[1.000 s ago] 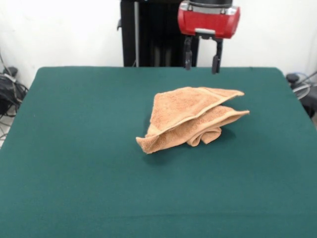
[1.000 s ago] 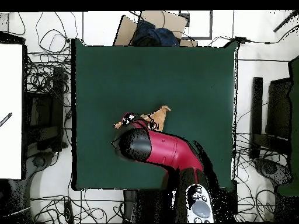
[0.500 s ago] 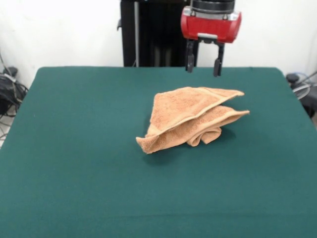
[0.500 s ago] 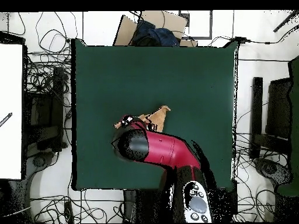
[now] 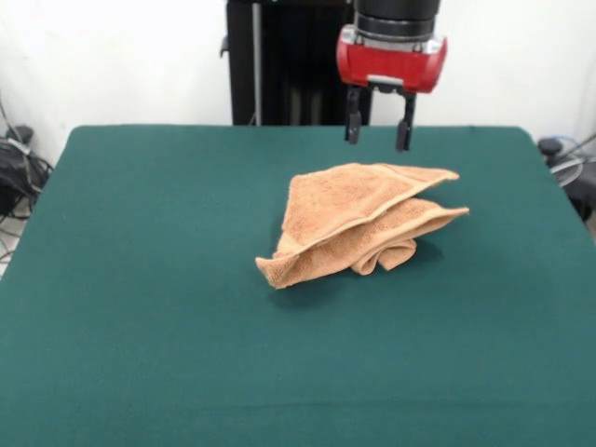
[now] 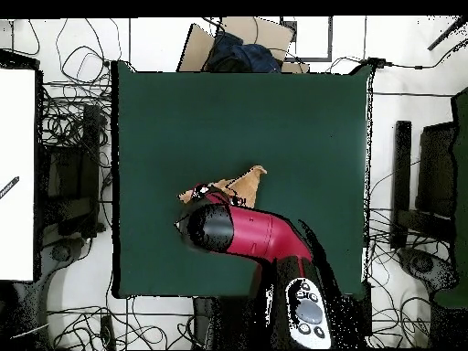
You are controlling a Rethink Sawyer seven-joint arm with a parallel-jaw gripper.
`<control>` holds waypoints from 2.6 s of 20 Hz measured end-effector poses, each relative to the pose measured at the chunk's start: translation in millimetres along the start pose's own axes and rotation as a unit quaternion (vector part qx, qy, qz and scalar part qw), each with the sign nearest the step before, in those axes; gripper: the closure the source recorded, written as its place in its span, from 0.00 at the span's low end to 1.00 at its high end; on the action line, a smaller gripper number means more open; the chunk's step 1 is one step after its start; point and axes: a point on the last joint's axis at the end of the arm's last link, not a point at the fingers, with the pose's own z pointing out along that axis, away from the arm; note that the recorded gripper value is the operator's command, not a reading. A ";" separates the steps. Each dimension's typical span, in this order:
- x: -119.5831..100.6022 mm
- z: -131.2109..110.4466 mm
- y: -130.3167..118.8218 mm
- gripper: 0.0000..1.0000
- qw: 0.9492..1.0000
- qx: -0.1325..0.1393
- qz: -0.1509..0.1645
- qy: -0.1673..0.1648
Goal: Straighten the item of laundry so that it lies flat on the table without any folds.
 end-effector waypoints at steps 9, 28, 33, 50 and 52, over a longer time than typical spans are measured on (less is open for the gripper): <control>4.7 20.5 5.4 0.00 1.000 0.009 -0.025 0.008; 3.5 43.4 17.8 0.00 0.999 0.013 -0.046 0.012; 3.8 65.9 -0.3 0.00 0.999 0.016 -0.031 0.029; 18.0 111.0 -21.4 0.00 0.998 0.024 -0.035 0.052; 16.3 110.8 -20.0 0.00 0.998 0.024 -0.036 0.050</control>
